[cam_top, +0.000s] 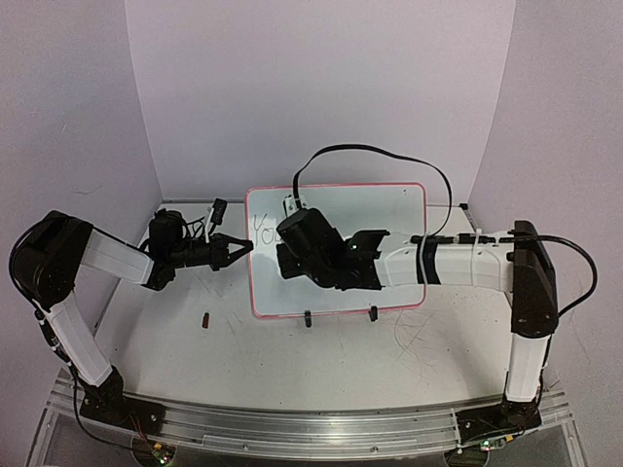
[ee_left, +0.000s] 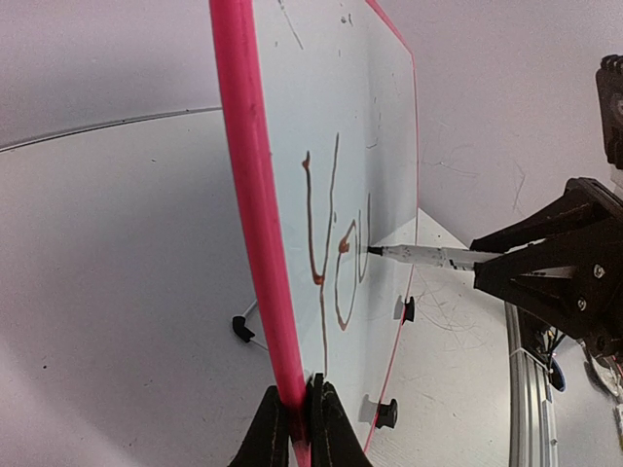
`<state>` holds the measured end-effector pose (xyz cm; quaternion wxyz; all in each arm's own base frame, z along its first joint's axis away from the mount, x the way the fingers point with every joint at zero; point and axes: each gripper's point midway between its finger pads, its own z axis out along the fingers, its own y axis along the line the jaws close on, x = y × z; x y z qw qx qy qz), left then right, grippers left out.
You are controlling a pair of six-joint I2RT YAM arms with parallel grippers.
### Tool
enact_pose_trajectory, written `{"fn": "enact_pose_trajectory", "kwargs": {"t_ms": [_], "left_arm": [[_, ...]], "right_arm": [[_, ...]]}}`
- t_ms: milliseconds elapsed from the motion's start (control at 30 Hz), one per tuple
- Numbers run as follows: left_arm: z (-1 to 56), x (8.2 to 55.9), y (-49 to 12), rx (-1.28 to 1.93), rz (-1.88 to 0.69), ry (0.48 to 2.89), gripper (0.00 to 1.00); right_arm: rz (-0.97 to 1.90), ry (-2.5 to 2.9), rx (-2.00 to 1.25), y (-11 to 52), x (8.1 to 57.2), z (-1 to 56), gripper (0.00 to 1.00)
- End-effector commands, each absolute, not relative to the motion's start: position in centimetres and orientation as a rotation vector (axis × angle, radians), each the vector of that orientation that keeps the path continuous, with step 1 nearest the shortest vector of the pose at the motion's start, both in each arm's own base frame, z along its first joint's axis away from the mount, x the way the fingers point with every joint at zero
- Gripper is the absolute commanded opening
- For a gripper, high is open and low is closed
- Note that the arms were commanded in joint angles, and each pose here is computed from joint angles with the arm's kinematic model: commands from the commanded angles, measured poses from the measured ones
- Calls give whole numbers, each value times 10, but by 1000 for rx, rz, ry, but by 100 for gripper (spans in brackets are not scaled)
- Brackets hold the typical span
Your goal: Write a sentence on the whiteboard
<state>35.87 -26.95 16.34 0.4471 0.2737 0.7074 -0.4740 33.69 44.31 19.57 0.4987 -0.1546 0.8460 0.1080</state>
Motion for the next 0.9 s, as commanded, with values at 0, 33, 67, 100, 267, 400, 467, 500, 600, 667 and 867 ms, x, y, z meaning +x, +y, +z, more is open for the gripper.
{"fn": "enact_pose_trajectory", "kwargs": {"t_ms": [0,33,67,100,267,400,467,500,600,667,867], "left_arm": [[172,360,-272,731,-1107,1695,0],[172,360,-272,731,-1106,1695,0],[172,360,-272,731,-1107,1695,0],[172,360,-272,731,-1107,1696,0],[172,360,-272,728,-1104,1697,0],[172,360,-272,728,-1104,1696,0],[172,360,-272,729,-1102,1695,0],[172,360,-272,728,-1100,1695,0],[172,360,-271,728,-1096,1696,0],[172,359,-271,730,-1094,1697,0],[170,359,-269,727,-1080,1708,0]], "right_arm": [[259,2038,-336,431,336,213,0],[257,2038,-334,430,336,214,0],[254,2037,-333,429,336,214,0],[252,2037,-332,428,336,214,0],[263,2012,-316,424,331,233,0],[369,1967,-304,418,317,274,0],[434,1935,-310,413,309,288,0],[454,1914,-308,409,307,294,0],[446,1873,-328,404,308,300,0],[421,1871,-354,408,310,296,0],[402,1867,-420,420,312,287,0]]}}
